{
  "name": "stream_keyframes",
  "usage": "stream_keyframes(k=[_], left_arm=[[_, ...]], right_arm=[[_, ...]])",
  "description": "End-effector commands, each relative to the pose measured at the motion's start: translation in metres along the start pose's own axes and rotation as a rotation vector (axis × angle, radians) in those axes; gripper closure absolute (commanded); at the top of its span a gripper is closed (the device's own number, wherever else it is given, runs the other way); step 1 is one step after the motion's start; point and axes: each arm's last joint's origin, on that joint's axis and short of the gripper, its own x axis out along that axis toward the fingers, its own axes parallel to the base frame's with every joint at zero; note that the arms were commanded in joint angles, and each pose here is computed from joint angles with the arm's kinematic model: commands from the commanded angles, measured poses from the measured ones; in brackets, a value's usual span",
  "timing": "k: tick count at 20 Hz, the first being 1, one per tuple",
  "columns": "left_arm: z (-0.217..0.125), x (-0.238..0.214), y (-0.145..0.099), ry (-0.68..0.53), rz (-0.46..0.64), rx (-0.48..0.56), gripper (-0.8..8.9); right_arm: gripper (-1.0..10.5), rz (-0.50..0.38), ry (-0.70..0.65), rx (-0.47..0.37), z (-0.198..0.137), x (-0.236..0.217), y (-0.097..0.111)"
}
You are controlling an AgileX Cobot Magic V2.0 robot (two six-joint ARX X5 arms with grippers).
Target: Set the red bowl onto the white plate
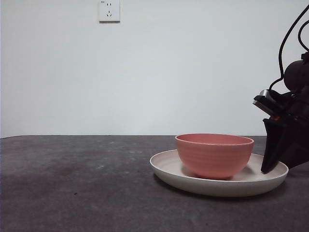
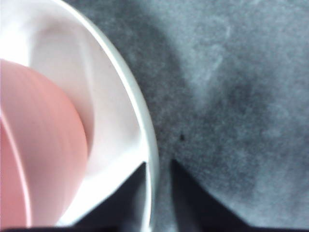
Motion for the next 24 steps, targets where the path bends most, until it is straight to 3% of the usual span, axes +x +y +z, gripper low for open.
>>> stream_keyframes(k=[1, 13, 17, 24], left_arm=[[0.003, -0.001, -0.001, -0.012, -0.005, 0.007, 1.89], [0.003, -0.001, -0.001, -0.011, -0.005, 0.008, 1.89], [0.003, -0.001, -0.001, -0.011, -0.005, 0.008, 1.89], [0.003, -0.001, -0.001, -0.011, -0.005, 0.007, 1.89]], right_arm=[[9.4, 0.002, 0.012, 0.009, 0.003, 0.006, 0.002], [9.4, 0.006, 0.005, 0.030, 0.023, -0.017, 0.020], [9.4, 0.022, -0.008, -0.002, 0.033, -0.021, 0.037], [9.4, 0.055, 0.016, -0.078, 0.029, 0.009, 0.085]])
